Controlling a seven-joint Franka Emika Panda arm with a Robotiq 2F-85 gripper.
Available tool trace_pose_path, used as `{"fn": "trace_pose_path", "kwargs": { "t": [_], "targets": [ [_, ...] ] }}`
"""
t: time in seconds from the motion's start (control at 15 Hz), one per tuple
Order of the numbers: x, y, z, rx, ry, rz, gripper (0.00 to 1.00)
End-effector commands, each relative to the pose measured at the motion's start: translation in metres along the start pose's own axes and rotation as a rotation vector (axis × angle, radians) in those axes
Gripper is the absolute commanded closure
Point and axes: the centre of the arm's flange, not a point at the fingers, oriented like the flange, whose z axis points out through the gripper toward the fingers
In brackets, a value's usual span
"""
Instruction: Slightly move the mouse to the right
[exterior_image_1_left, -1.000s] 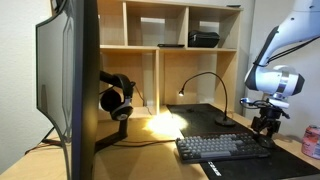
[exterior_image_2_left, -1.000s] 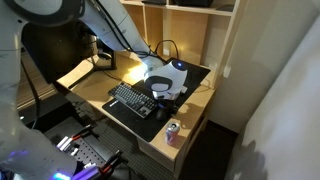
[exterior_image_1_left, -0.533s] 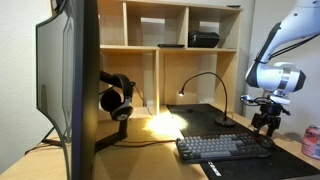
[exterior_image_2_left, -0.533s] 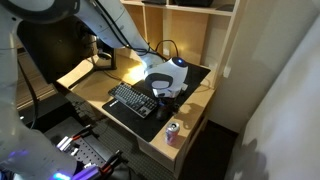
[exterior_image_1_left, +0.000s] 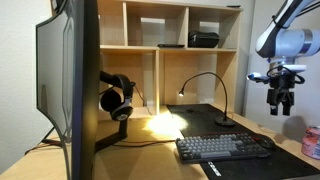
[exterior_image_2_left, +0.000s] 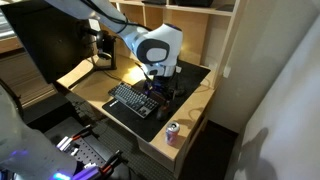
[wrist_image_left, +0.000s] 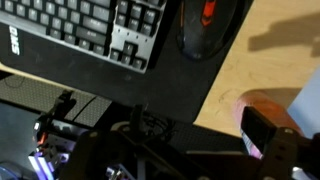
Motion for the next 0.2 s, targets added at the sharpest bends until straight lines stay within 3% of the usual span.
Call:
{"fn": "trace_pose_path", "kwargs": {
  "t": [0.0, 0.07, 0.13],
  "targets": [
    [0.032, 0.059, -0.050, 0.000, 0.115, -0.020, 0.00],
    [0.014, 0.025, -0.028, 0.003, 0.081, -0.004, 0.00],
    [0.019, 0.037, -0.041, 0.005, 0.099, -0.009, 0.00]
  ]
}}
